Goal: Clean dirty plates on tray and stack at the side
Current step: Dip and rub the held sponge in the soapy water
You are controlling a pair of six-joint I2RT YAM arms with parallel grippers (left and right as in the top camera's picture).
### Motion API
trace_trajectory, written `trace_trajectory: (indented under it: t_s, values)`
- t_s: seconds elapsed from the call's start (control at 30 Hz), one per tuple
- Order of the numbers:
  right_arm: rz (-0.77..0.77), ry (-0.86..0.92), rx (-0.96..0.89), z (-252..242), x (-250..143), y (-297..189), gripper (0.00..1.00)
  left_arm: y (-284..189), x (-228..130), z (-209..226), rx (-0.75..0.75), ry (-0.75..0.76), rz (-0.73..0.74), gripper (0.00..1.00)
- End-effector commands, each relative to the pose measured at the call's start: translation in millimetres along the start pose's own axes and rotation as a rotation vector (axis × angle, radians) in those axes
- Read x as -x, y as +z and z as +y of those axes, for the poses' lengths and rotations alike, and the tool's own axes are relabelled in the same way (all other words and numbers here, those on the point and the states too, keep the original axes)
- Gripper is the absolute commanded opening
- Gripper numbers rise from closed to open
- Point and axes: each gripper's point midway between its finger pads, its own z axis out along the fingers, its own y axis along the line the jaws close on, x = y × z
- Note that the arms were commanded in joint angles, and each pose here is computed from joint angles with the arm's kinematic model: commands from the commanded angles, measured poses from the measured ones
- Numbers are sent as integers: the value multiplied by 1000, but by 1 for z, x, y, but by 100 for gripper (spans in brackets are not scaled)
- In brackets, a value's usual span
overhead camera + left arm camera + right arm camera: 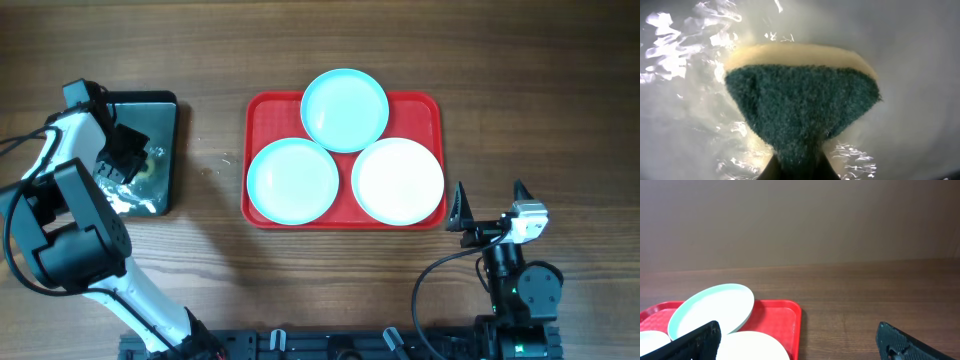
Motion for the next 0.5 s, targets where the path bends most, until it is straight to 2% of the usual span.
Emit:
trace_trajectory:
  t_s: [0.0,0.03,0.3,0.37,0.43,0.47]
  values:
    - [-6,10,2,0,1,0,100,11,-5,-2,-15,-1,24,58]
    - [-6,10,2,0,1,0,100,11,-1,-3,-16,-1,7,100]
    - [-6,10,2,0,1,0,100,11,11,-9,-36,-1,-46,100]
    - [-6,10,2,0,1,0,100,11,11,-9,-36,-1,-45,87]
    - [-6,10,2,0,1,0,100,11,11,-9,-36,-1,-44,52]
    - [-6,10,2,0,1,0,100,11,11,-9,-36,-1,-44,39]
